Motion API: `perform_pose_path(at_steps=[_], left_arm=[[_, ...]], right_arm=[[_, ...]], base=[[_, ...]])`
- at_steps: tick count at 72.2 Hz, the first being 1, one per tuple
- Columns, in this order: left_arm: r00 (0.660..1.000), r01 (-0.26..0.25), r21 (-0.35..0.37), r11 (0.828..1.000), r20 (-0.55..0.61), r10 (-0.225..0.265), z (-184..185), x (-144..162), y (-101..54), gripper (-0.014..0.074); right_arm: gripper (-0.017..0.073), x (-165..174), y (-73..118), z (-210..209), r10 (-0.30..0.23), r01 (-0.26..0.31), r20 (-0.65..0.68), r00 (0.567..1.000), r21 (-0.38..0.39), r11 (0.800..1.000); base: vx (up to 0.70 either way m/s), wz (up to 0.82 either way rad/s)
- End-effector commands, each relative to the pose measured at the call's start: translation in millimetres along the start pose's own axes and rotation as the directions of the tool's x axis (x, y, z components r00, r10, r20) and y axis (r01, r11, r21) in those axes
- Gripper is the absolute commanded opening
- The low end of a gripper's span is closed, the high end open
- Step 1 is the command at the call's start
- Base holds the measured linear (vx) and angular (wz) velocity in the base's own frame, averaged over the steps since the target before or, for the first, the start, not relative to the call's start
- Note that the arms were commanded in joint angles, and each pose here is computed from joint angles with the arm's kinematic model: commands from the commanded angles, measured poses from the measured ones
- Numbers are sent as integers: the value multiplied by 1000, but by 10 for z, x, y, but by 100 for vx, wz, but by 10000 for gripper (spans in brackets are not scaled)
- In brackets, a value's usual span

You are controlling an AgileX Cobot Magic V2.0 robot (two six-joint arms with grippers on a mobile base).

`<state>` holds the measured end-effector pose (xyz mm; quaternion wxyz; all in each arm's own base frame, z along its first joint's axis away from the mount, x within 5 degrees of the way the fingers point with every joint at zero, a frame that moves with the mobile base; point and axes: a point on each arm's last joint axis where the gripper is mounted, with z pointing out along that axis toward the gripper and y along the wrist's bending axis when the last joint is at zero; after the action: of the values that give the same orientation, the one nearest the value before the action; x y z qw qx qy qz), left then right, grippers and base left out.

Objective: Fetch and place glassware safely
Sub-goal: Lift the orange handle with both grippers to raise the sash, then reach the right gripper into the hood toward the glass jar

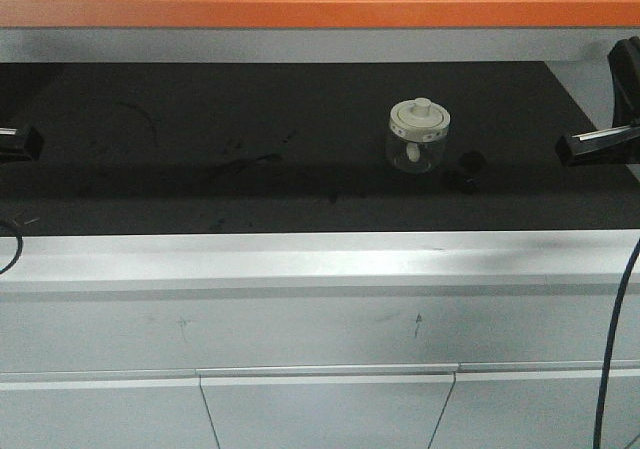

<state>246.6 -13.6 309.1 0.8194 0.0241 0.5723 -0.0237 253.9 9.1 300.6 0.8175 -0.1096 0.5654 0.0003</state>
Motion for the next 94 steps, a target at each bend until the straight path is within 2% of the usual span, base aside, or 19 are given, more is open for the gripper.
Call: perform_pose_path(at_steps=[1, 11, 25, 34, 47, 66, 75, 94], left_arm=[[996, 9, -2, 1000, 89, -8, 32, -178, 4, -1], [998, 8, -3, 1000, 56, -8, 34, -148, 4, -1], [1000, 8, -4, 1000, -14, -8, 36, -84, 5, -1], [998, 7, -4, 1000, -64, -7, 34, -39, 5, -1], [993, 7, -5, 1000, -117, -7, 29, 9, 5, -1], [993, 7, -6, 1000, -114, -8, 30, 6, 6, -1], [993, 7, -6, 1000, -114, -8, 30, 6, 6, -1], [993, 7, -6, 1000, -115, -8, 30, 7, 6, -1]], right_arm=[[0, -183, -9, 30, -5, 6, 98, 995, -10, 1000], [0, -156, 12, 30, 12, -10, 69, 998, -34, 999], [0, -60, 67, 28, 21, -24, -37, 999, -92, 995], [0, -2, 124, 17, 5, -21, -101, 995, -155, 988], [0, 31, 195, -1, 10, -43, -142, 990, -231, 972], [13, 59, 199, -7, 101, -143, -195, 976, -216, 966], [97, 85, 193, -10, 105, -152, -223, 969, -204, 967], [487, 97, 190, -12, 108, -157, -237, 965, -198, 968]], base=[[0, 0], [0, 0], [0, 0], [0, 0], [0, 0], [0, 0], [0, 0], [0, 0]])
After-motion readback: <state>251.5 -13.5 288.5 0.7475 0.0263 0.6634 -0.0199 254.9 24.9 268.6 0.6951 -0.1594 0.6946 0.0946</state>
